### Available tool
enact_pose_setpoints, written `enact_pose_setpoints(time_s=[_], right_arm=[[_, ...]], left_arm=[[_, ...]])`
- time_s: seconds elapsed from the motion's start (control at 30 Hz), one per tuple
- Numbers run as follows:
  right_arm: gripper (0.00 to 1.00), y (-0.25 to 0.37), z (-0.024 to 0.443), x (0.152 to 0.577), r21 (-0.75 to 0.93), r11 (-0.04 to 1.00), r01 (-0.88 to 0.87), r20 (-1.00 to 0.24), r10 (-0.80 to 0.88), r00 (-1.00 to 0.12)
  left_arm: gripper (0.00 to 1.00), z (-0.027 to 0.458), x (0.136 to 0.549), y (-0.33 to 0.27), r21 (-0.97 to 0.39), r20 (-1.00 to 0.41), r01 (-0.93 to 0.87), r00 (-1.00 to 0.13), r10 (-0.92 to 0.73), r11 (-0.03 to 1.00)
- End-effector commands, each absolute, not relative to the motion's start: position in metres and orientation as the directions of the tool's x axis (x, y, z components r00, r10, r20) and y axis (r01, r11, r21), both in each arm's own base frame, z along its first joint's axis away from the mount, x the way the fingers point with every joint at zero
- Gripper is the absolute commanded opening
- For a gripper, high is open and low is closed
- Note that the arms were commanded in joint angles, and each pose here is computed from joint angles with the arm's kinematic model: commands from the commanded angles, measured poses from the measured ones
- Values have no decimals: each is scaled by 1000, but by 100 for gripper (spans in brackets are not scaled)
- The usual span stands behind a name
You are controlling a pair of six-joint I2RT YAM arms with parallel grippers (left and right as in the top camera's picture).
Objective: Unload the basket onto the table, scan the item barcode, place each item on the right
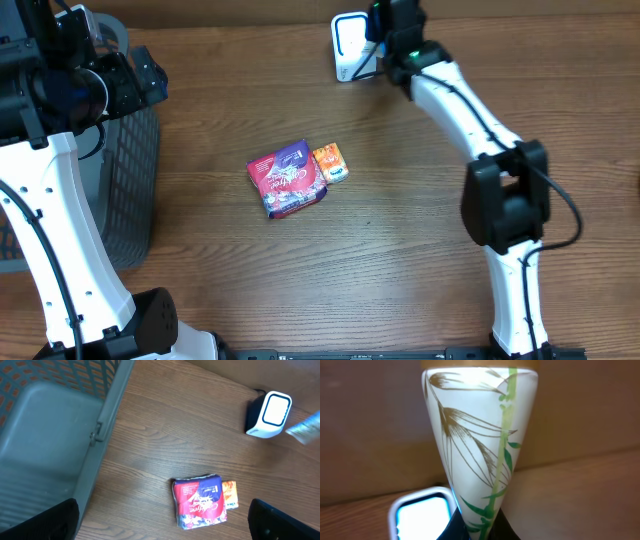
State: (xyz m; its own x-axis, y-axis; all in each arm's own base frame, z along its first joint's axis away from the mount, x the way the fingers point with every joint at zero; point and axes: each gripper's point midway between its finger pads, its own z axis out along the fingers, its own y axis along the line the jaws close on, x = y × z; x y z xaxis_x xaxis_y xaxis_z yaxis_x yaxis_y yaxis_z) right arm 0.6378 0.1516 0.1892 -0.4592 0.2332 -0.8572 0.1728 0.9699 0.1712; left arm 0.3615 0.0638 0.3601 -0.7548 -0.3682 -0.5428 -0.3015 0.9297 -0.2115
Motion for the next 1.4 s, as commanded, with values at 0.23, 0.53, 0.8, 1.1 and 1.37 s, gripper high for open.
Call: enact_pose_setpoints(time_s=[0.23, 0.53, 0.8, 1.1, 1.37], right_arm=[[4, -119, 265, 547, 149, 703, 696, -780, 516, -354], [4, -260, 211, 469, 118, 497, 859, -626, 709, -324], [4, -326, 186, 456, 259, 424, 868, -605, 772, -196], [4, -373, 152, 454, 317, 383, 868, -678, 731, -76], [4, -390, 103, 446, 278, 261, 924, -667, 745, -9]], left_arm=[[100, 366, 361, 64, -205, -561, -296, -745, -360, 933], [100, 366, 361, 64, -205, -561, -297, -745, -361, 933], [100, 366, 361, 64, -205, -561, -296, -745, -360, 933], [100, 366, 361, 64, -205, -561, -296, -745, -360, 933], [100, 366, 361, 64, -205, -561, -297, -745, -361, 933]])
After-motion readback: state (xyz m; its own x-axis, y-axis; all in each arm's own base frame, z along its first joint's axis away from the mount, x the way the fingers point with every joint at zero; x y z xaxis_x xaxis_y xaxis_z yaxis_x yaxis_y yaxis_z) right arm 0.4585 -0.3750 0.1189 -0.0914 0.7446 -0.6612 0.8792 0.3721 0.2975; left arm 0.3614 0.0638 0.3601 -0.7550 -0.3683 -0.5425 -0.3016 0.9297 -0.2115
